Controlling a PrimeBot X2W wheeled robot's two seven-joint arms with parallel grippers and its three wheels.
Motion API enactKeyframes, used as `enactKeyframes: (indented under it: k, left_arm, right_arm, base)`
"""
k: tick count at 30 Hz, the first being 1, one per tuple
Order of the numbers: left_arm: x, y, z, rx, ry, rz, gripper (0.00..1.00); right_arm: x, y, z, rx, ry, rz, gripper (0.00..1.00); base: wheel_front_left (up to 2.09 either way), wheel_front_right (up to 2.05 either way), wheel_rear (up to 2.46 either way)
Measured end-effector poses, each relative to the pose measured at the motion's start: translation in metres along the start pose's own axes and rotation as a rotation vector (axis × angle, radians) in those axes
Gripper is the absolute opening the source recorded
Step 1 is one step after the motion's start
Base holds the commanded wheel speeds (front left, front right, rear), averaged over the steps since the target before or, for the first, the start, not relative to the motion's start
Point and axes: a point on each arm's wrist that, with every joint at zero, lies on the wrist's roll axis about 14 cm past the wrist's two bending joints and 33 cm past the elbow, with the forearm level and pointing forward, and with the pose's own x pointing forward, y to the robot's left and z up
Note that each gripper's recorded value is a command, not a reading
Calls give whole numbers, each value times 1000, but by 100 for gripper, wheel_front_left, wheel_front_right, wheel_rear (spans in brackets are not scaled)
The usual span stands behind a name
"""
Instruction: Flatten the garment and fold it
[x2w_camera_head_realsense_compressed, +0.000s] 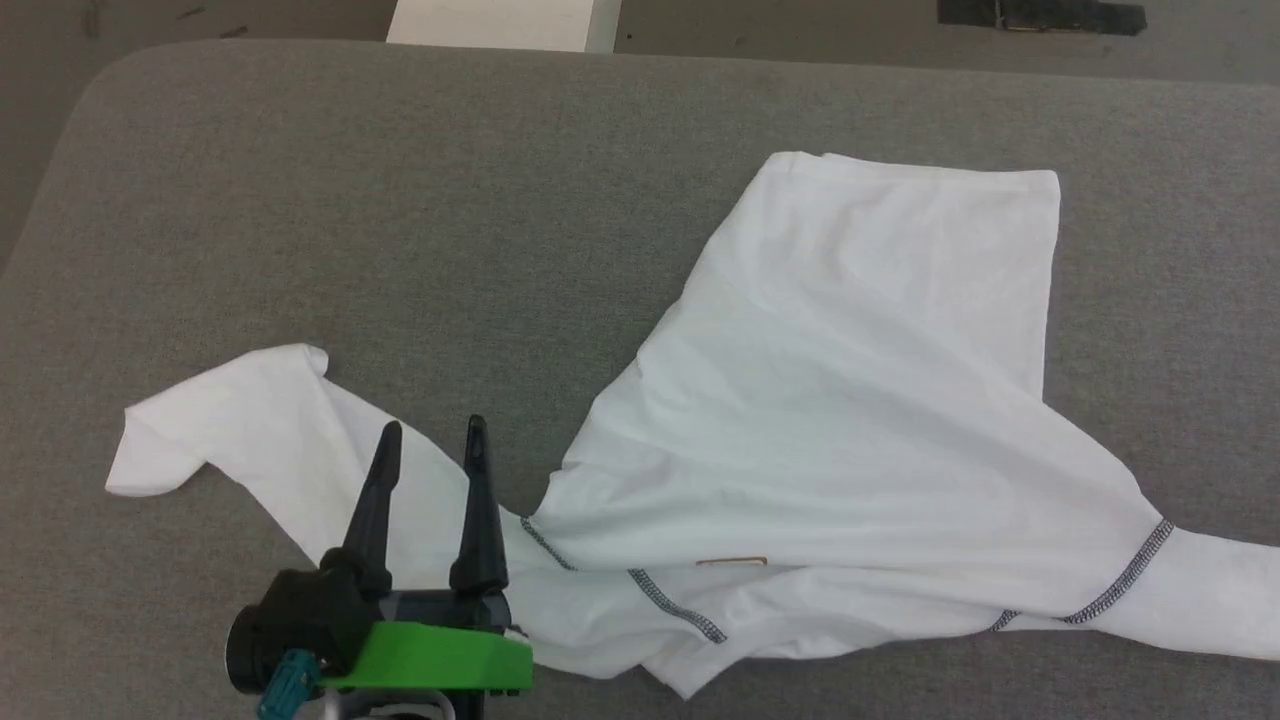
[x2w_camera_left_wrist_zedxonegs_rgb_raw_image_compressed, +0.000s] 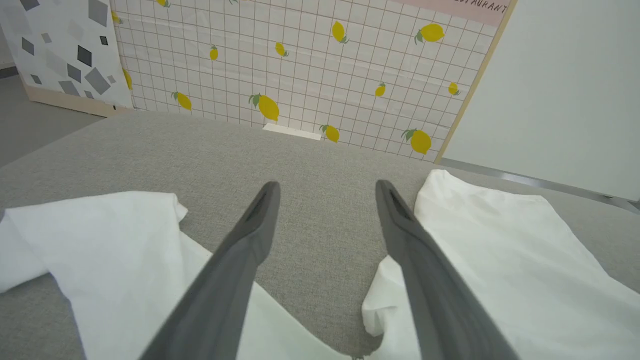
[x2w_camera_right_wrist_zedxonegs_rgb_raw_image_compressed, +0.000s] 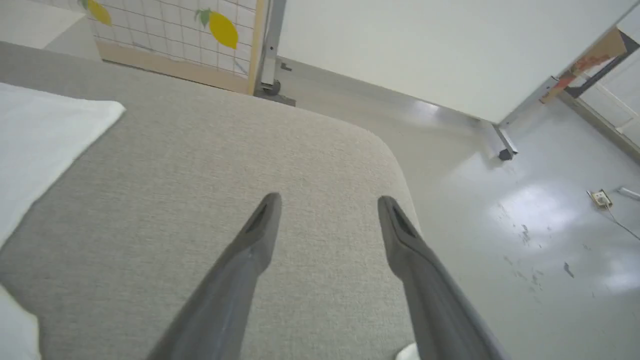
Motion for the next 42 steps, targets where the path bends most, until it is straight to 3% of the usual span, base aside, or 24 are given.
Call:
enactKeyframes:
  k: [5, 12, 22, 23, 24, 25, 30, 34, 42]
  left_arm:
    - [1, -2, -5, -1, 15, -3, 100]
    - [4, 2, -6, 6, 18, 10, 100]
    - [-1, 13, -11, 16, 41, 52, 100]
    - [-1, 14, -12, 16, 44, 53, 100]
    - [0, 14, -13, 17, 46, 54, 100]
    - [1, 14, -13, 19, 46, 55, 100]
    - [7, 15, -16, 18, 52, 59, 100]
    - [11, 14, -20, 21, 59, 57, 100]
    - [23, 7, -24, 21, 59, 30, 100]
  right_arm:
    - [11, 90, 20, 5, 2, 257, 100]
    - [15, 188, 3, -17, 130, 520, 100]
    - [31, 225, -59, -43, 369, 593, 100]
    - [34, 228, -59, -44, 367, 596, 85]
    - [37, 230, -58, -40, 364, 598, 18]
    - [40, 232, -57, -38, 360, 602, 0]
    - [50, 241, -50, -63, 333, 622, 0]
    - [67, 230, -32, -105, 276, 594, 0]
    - [123, 185, 78, -261, -11, 452, 0]
  base:
    - [0, 0, 0]
    - [0, 0, 0]
    - [0, 0, 0]
    - [0, 0, 0]
    - [0, 0, 0]
    - [0, 0, 0]
    - [0, 0, 0]
    - [0, 0, 0]
    - [0, 0, 0]
